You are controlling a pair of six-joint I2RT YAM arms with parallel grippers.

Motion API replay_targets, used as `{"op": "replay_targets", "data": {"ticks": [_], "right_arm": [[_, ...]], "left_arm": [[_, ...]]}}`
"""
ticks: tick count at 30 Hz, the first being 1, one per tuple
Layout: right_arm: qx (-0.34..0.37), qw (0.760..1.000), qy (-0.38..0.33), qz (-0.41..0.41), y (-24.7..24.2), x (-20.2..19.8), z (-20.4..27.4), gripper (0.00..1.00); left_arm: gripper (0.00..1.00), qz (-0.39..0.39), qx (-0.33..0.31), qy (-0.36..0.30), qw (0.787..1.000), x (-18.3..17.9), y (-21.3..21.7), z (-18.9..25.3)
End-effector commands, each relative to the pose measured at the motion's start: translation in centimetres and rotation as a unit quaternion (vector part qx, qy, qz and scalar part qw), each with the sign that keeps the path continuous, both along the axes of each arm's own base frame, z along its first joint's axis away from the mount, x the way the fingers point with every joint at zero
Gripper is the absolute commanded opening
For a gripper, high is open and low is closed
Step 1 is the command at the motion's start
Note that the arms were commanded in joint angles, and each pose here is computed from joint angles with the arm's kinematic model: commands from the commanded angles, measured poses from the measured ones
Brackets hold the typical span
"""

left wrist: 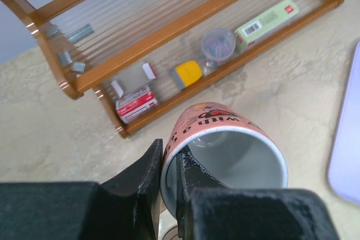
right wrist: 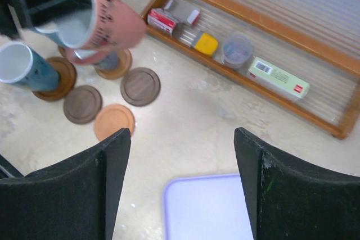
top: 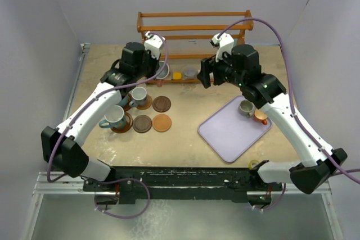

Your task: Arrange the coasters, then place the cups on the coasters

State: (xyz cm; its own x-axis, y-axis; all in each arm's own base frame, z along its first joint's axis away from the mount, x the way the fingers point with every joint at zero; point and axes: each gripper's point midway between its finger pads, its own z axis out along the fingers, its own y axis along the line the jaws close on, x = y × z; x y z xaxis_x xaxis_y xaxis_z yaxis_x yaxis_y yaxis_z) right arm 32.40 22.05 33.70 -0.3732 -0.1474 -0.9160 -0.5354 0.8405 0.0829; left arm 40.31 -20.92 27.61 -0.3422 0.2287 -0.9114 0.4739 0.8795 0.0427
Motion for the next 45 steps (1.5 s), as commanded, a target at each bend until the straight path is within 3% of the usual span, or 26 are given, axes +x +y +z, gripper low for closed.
{"op": "replay_targets", "data": {"ticks": [1, 7, 12, 23, 28, 45], "right_arm": [[-0.056, 0.996, -0.021, 0.063, -2.0, -1.5, -0.8, 0.78], [-0.067, 0.994, 0.008, 0.087, -5.1, -2.5, -4.3, 0.87], [-0.091, 0.989, 0.058, 0.099, -6.9, -3.8, -7.7, 0.92], [-0.113, 0.989, 0.056, 0.080, -9.6, -5.7, -10.9, 0.97], [-0.114, 0.989, 0.063, 0.074, -10.3, -5.8, -12.1, 0.97], [-0.117, 0.986, 0.087, 0.086, -10.4, -6.0, -13.7, 0.96]], "left_arm": [[0.03, -0.063, 0.044, -0.058, 0.995, -2.5, 1.4, 3.1], [0.03, -0.162, 0.100, -0.014, 0.982, -7.9, 2.1, 0.0], [0.03, -0.185, 0.138, 0.023, 0.973, -10.1, 3.4, -2.9], [0.03, -0.154, 0.183, 0.129, 0.962, -11.1, 6.0, -10.4], [0.03, -0.169, 0.210, 0.145, 0.952, -11.2, 7.1, -12.3], [0.03, -0.194, 0.188, 0.215, 0.939, -10.1, 9.5, -17.3]]}}
